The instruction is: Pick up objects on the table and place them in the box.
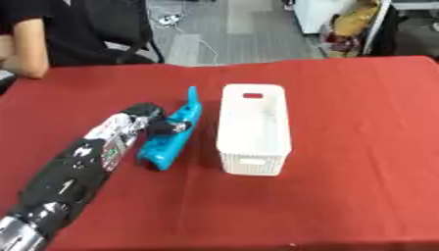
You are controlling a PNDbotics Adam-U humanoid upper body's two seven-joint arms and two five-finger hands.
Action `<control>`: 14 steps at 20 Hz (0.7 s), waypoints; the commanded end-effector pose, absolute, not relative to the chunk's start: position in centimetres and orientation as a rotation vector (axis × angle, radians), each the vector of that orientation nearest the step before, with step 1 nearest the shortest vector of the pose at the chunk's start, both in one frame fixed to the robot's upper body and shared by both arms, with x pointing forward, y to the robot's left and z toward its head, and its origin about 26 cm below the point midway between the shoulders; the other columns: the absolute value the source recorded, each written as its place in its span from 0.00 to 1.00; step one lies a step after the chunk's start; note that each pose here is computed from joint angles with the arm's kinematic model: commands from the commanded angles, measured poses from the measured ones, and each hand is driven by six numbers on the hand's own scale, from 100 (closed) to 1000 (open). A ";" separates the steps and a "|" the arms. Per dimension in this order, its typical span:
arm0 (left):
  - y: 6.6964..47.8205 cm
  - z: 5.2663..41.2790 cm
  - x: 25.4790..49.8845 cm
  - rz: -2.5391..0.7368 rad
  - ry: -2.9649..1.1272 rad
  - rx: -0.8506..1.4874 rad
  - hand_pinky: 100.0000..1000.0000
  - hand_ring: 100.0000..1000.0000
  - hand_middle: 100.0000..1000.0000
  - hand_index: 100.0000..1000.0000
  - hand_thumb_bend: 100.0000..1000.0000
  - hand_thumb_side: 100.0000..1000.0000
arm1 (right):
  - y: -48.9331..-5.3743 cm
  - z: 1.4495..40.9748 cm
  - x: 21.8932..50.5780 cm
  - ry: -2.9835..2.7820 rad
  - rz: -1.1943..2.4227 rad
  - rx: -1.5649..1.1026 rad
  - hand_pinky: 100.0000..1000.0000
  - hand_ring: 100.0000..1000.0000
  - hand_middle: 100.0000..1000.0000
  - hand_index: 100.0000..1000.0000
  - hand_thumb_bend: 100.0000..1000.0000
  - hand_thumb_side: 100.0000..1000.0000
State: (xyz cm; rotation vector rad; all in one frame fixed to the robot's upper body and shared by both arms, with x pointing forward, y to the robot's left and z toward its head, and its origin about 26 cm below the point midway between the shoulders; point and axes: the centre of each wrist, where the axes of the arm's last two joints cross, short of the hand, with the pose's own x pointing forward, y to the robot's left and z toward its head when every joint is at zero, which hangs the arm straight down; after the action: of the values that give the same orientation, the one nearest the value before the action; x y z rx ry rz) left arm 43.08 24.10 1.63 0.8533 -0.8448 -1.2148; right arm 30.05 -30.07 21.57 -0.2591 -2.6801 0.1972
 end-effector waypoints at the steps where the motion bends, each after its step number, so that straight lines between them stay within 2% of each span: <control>1: 24.9 -0.9 42.3 -1.192 -0.765 0.897 0.36 0.38 0.50 0.70 0.71 0.94 | -30.2 22.6 29.9 -2.715 0.217 -0.272 0.74 0.88 0.87 0.94 0.00 0.97; 2: 24.7 -1.2 42.2 -1.197 -0.760 0.917 0.32 0.32 0.47 0.69 0.69 0.94 | -30.2 22.6 29.8 -2.716 0.217 -0.273 0.74 0.88 0.87 0.94 0.00 0.97; 3: 24.5 -1.5 42.2 -1.200 -0.755 0.932 0.33 0.34 0.48 0.69 0.69 0.94 | -30.2 22.6 29.8 -2.715 0.217 -0.274 0.74 0.88 0.87 0.94 0.00 0.97; 4: 24.4 -1.8 42.1 -1.199 -0.749 0.938 0.25 0.26 0.42 0.66 0.65 0.92 | -30.2 22.6 29.8 -2.715 0.216 -0.275 0.74 0.88 0.87 0.94 0.00 0.97; 5: 24.4 -2.1 42.0 -1.190 -0.744 0.937 0.28 0.29 0.44 0.67 0.66 0.93 | -30.2 22.6 29.8 -2.716 0.214 -0.275 0.74 0.88 0.87 0.94 0.00 0.97; 6: 24.5 -2.3 41.9 -1.177 -0.742 0.933 0.05 0.10 0.27 0.51 0.52 0.81 | -30.2 22.6 29.8 -2.716 0.213 -0.275 0.74 0.88 0.87 0.94 0.00 0.97; 7: 24.8 -2.5 41.8 -1.142 -0.741 0.918 0.02 0.08 0.25 0.48 0.41 0.69 | -30.2 22.6 29.8 -2.717 0.210 -0.276 0.74 0.88 0.87 0.94 0.00 0.96; 8: 25.1 -2.8 41.7 -1.110 -0.745 0.911 0.00 0.00 0.07 0.25 0.22 0.45 | -30.2 22.6 29.8 -2.717 0.208 -0.276 0.74 0.88 0.87 0.94 0.00 0.97; 9: 25.5 -3.0 41.6 -1.082 -0.752 0.911 0.00 0.00 0.00 0.14 0.11 0.31 | -30.2 22.6 29.8 -2.717 0.207 -0.277 0.74 0.88 0.87 0.94 0.00 0.97; 10: 25.7 -3.2 41.4 -1.059 -0.758 0.909 0.00 0.00 0.00 0.07 0.02 0.26 | -30.2 22.6 29.8 -2.717 0.206 -0.278 0.74 0.88 0.87 0.94 0.00 0.97; 12: 26.4 -4.1 40.8 -1.007 -0.764 0.876 0.00 0.00 0.00 0.02 0.03 0.19 | -30.2 22.6 29.8 -2.718 0.204 -0.280 0.74 0.88 0.87 0.94 0.00 0.97; 14: 26.9 -4.7 40.4 -0.984 -0.772 0.844 0.00 0.00 0.00 0.00 0.02 0.16 | -30.3 22.6 29.8 -2.718 0.203 -0.283 0.74 0.88 0.87 0.94 0.00 0.97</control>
State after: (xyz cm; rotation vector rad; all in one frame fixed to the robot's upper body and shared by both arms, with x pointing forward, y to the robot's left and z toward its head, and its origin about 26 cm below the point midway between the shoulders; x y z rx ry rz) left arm 42.58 24.58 -1.01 0.8904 -0.9072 -0.9942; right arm 30.04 -30.19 21.61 -0.2673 -2.6859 0.1882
